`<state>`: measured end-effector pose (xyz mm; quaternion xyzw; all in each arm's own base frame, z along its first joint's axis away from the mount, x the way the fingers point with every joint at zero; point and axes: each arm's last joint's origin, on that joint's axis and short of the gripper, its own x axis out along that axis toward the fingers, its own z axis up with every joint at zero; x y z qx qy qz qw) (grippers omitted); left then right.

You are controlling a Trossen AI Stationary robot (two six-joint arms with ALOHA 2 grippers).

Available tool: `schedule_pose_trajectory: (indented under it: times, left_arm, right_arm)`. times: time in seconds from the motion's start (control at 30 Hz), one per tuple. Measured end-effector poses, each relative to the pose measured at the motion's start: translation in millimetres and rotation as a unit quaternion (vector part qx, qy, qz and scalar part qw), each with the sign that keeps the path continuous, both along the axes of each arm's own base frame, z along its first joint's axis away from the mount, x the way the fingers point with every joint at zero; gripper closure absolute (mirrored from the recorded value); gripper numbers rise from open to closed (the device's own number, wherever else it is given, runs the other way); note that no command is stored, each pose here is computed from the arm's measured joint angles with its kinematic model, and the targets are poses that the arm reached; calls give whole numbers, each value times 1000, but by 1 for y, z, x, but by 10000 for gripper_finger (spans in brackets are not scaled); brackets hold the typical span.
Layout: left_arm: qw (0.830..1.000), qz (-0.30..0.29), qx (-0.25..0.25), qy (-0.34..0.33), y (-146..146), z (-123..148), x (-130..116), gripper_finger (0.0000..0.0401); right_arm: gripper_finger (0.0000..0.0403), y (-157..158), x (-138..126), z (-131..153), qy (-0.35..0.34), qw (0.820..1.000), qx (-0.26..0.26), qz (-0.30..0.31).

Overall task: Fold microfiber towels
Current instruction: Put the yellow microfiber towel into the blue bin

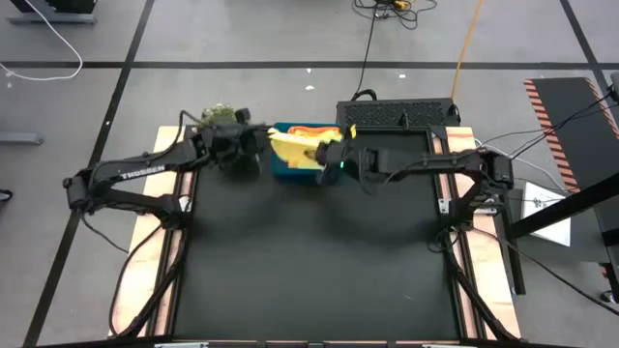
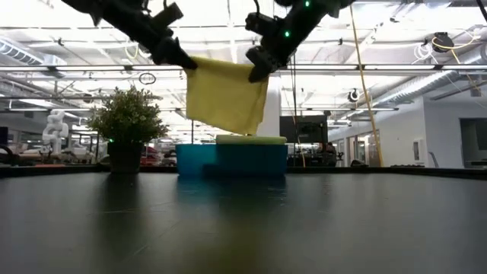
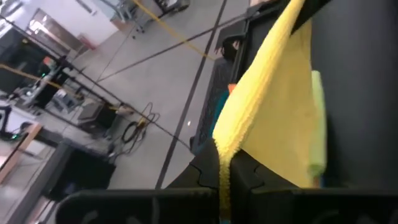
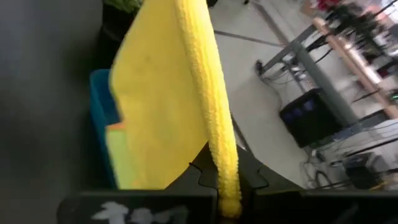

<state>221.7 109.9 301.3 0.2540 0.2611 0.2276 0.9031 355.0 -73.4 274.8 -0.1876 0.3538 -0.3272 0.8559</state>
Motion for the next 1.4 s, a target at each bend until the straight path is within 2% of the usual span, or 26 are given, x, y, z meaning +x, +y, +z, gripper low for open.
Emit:
schedule_pose_trajectory:
  times: [0.1, 0.23, 0.53, 0.73, 0.9, 1.03, 1.17, 1.4]
  left_arm:
    - [1000, -14, -2, -8, 22, -5, 1, 397]
    - [1000, 3, 11, -17, 49, -16, 6, 398]
    - [998, -3, 31, -55, 92, -32, 11, 397]
    - [996, -9, 57, -73, 95, -24, 8, 396]
    - [993, -7, 64, -102, 88, 4, 6, 392]
    - [990, -11, 73, -119, 87, 18, 7, 397]
    - [992, -15, 68, -109, 91, 13, 9, 393]
    - [996, -21, 43, -79, 108, -14, 20, 394]
  right_arm:
    - [402, -30, -6, 2, -7, 1000, 14, -3]
    - [403, -62, -14, 5, -15, 1000, 14, -2]
    - [403, -110, -32, 7, -19, 1000, 2, -22]
    - [403, -118, -33, 12, -47, 999, -1, -1]
    - [403, -113, -34, 27, -83, 996, -15, 31]
    - [403, -112, -38, 33, -73, 996, -35, 46]
    - [403, -124, -45, 33, -68, 996, -42, 36]
    - [403, -144, -57, 28, -74, 997, -7, 36]
